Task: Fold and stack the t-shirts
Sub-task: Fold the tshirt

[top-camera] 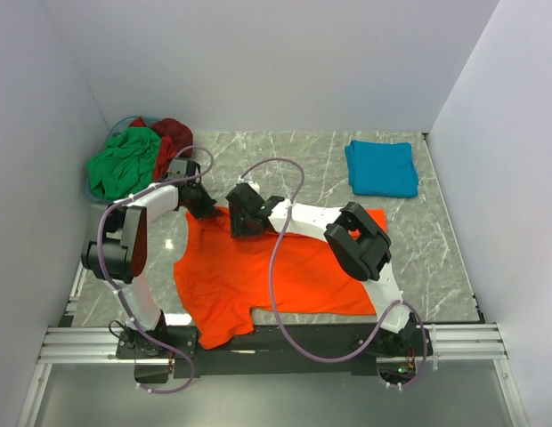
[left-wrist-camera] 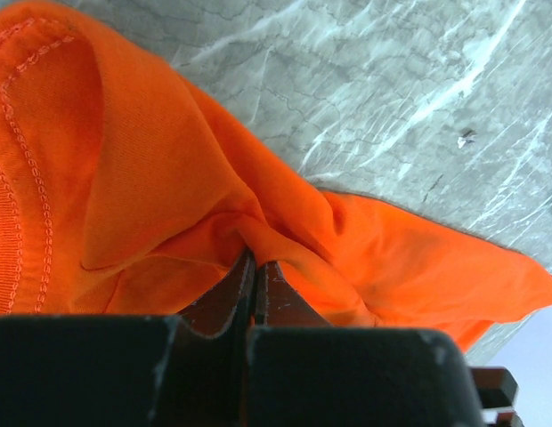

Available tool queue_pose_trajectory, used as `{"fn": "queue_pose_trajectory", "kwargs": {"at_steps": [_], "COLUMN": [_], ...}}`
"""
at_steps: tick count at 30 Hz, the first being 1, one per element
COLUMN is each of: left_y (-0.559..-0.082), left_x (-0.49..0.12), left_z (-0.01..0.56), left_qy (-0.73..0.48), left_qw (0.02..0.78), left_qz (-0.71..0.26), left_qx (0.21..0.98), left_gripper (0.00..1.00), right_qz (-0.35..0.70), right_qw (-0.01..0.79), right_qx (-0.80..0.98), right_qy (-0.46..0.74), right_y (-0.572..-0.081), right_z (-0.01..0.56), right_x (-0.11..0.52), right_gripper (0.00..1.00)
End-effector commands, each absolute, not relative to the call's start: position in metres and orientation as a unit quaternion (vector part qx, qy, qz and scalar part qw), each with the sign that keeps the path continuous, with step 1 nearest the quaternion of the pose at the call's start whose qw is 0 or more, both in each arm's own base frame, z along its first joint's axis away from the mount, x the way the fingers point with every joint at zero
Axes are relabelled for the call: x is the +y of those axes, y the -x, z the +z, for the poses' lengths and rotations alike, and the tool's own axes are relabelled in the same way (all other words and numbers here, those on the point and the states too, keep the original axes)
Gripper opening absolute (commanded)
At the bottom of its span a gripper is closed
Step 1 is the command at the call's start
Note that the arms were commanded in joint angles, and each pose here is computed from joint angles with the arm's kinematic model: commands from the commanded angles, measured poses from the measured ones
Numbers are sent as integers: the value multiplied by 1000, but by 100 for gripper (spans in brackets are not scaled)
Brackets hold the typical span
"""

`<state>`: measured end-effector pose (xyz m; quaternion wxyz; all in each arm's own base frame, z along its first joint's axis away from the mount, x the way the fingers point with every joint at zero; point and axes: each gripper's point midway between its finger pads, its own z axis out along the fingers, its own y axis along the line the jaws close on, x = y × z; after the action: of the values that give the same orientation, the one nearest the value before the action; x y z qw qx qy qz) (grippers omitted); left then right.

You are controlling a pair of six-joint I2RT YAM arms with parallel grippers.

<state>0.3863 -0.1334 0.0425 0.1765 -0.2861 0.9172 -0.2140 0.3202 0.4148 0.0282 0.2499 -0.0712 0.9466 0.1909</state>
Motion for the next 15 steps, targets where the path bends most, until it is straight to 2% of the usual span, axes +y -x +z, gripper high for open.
{"fn": "queue_pose_trajectory", "kwargs": {"at_steps": [1, 2, 4, 5, 7, 8, 11, 15], "left_y": [-389, -388, -388, -389, -388, -388, -386, -382], "left_x": [-130, -130, -131, -131, -132, -132, -131, -129], "left_z": [48, 48, 49, 49, 49, 51, 53, 60], "left_qy": [287, 287, 286, 286, 285, 286, 287, 289], "left_qw": [191, 192, 192, 192, 191, 191, 195, 201], "left_qz": [-217, -217, -219, -219, -221, -222, -223, -223], "left_qx": [913, 913, 913, 913, 913, 912, 911, 909], "left_gripper": [0, 0, 1, 0, 0, 0, 0, 0], "right_qz": [162, 158, 157, 155, 157, 156, 157, 171], "right_qw": [261, 263, 277, 280, 292, 295, 302, 309], "right_qx": [950, 950, 946, 946, 942, 941, 938, 933], "right_qy": [64, 62, 58, 58, 56, 57, 62, 71], "right_y": [-323, -325, -328, -327, -330, -331, -331, -326], "right_z": [29, 29, 36, 36, 45, 47, 57, 75], "right_x": [414, 413, 411, 410, 410, 409, 408, 406], "right_gripper": [47, 40, 34, 26, 18, 9, 0, 0]}}
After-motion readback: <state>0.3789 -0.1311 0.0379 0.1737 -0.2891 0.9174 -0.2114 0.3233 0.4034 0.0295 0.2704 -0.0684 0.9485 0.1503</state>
